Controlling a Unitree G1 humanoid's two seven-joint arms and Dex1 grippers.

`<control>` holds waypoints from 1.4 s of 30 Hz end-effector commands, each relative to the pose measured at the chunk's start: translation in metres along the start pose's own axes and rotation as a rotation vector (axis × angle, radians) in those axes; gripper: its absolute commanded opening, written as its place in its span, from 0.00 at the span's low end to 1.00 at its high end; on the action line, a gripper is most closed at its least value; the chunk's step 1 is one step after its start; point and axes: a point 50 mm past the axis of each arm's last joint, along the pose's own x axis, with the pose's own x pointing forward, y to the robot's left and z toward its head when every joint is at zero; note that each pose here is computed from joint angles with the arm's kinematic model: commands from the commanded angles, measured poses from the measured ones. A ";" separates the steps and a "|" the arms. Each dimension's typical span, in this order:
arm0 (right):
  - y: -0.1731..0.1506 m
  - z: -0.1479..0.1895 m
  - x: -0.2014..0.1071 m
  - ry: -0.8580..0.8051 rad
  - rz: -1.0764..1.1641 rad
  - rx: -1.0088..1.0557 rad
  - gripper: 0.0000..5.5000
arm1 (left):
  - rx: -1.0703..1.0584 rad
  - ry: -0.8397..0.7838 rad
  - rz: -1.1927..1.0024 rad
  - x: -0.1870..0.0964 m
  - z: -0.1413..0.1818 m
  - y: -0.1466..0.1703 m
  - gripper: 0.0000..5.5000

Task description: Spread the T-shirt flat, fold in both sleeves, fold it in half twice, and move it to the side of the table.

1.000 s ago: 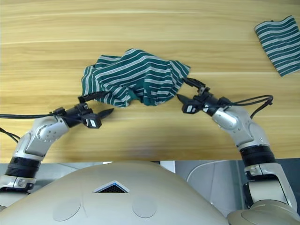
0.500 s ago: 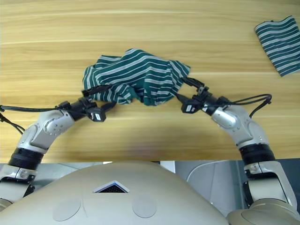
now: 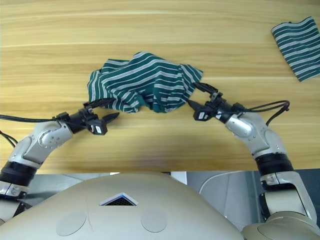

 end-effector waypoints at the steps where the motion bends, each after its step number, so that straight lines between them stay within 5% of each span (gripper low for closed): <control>1: 0.014 -0.002 0.001 0.015 0.075 0.009 0.64 | -0.032 0.081 -0.141 0.001 -0.010 -0.027 0.54; 16: 0.014 -0.001 0.004 0.000 0.064 0.014 0.64 | -0.059 0.125 -0.137 0.012 -0.019 -0.034 0.54; 24: 0.013 0.000 0.003 -0.010 0.056 0.012 0.64 | -0.078 0.127 -0.183 0.010 -0.020 -0.041 0.30; 42: 0.018 0.011 -0.001 -0.049 0.060 0.042 0.64 | -0.124 0.179 -0.064 -0.001 -0.029 -0.031 0.00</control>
